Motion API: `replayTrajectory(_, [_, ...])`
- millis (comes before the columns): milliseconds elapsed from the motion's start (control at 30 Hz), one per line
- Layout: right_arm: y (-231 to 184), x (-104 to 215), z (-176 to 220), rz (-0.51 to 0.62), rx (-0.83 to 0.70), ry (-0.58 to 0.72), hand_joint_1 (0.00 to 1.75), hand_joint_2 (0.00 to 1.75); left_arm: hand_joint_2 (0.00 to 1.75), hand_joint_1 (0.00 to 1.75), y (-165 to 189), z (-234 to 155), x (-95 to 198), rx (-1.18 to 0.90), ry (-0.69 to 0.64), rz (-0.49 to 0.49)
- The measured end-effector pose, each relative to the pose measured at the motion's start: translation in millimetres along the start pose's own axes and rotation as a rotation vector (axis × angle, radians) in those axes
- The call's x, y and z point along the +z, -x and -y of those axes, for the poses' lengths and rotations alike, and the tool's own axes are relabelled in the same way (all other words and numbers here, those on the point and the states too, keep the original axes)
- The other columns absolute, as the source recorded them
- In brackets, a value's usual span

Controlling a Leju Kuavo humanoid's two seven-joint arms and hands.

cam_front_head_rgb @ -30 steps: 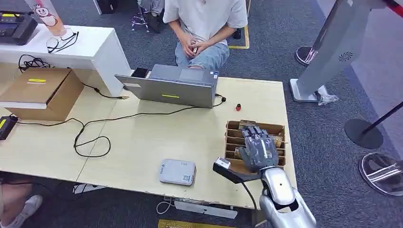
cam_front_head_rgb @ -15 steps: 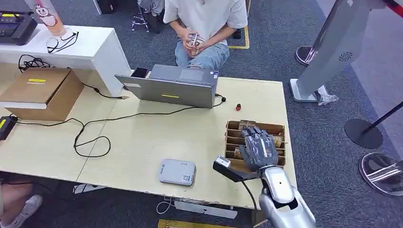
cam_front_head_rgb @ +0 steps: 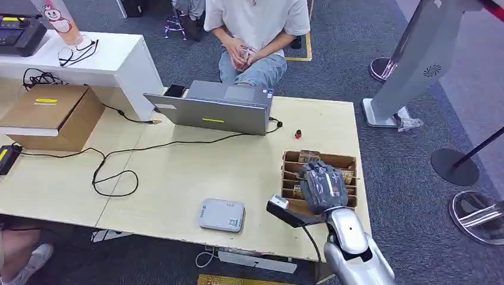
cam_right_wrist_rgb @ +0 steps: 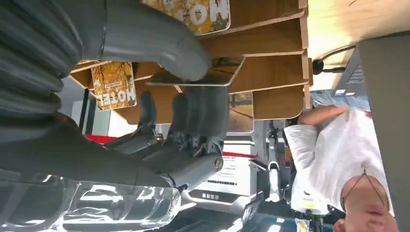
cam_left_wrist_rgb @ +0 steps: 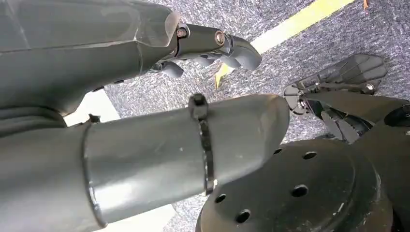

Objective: Pass the card to the sensor for recognition and then transmit it.

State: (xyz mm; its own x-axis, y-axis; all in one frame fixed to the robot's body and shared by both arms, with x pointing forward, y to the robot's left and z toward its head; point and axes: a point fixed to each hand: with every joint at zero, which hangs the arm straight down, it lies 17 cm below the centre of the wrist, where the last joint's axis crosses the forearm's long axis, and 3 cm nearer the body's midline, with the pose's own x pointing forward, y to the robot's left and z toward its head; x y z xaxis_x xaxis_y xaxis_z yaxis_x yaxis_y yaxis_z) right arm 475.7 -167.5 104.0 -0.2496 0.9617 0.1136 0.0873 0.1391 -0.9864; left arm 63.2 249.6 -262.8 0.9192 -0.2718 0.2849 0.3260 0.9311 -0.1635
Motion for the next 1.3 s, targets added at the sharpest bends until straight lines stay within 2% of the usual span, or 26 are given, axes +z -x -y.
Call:
replayTrajectory(200, [0.1, -0.7, 0.8, 0.0, 0.001, 0.002, 1.45, 1.75, 0.0, 0.0, 0.6, -1.0, 0.2, 0.013, -0.004, 0.001])
replayTrajectory(267, [0.2, -1.0, 1.0, 0.001, 0.001, 0.002, 1.43, 1.75, 0.0, 0.0, 0.7, -1.4, 0.3, 0.014, -0.004, 0.001])
replayTrajectory(467, [0.4, -1.4, 1.8, 0.0, 0.001, 0.009, 1.52, 1.75, 0.0, 0.0, 0.4, -1.4, 0.4, 0.013, -0.004, 0.005])
replayTrajectory(567, [0.6, -1.4, 2.6, 0.0, 0.0, 0.014, 1.64, 1.75, 0.0, 0.0, 0.6, -1.7, 0.5, 0.013, -0.004, 0.005])
replayTrajectory(600, [0.5, -1.5, 3.2, 0.0, 0.0, 0.018, 1.75, 1.75, 0.0, 0.0, 0.7, -1.7, 0.5, 0.012, -0.004, 0.005])
replayTrajectory(1300, [-9.1, 2.6, 36.7, 0.04, -0.014, 0.189, 1.75, 1.75, 0.0, 0.0, 3.3, -2.9, 0.8, 0.004, -0.009, 0.0])
